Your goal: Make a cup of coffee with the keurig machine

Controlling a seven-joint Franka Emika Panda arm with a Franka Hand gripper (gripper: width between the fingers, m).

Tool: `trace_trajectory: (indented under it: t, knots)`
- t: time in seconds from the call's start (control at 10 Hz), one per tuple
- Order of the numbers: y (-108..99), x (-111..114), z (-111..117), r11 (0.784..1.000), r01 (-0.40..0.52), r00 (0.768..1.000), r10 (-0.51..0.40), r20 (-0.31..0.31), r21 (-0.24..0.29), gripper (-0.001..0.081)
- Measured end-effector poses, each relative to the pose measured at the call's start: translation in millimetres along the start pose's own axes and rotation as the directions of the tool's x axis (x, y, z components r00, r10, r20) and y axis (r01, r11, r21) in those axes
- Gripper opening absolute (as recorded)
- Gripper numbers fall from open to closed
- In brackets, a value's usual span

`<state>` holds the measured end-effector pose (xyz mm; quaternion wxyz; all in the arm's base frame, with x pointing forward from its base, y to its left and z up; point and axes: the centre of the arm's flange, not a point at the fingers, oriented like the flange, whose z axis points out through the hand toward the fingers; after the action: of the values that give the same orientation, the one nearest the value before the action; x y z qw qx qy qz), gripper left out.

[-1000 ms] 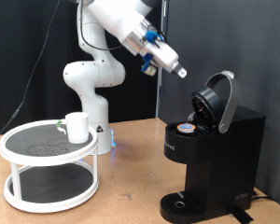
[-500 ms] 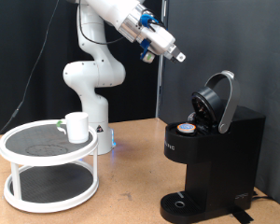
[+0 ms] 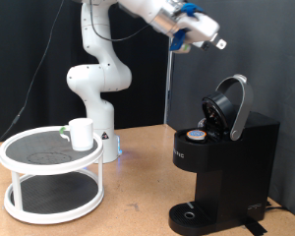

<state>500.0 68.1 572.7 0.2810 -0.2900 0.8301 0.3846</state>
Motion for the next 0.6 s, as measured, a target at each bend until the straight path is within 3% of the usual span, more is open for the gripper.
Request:
trace_trajectory:
  t: [0.2,0.4,0.6]
  knots:
    - [7.2,-14.0,16.4,1.0,0.006,0.999,-0.006,-0.034,0.017,0.0734]
    - [6.4,-12.7,16.9,1.0,0.017,0.999,-0.016,-0.032,0.014,0.0734]
    - [8.6,-16.0,20.3,0.998,0.051,0.998,-0.05,-0.033,0.042,0.0734]
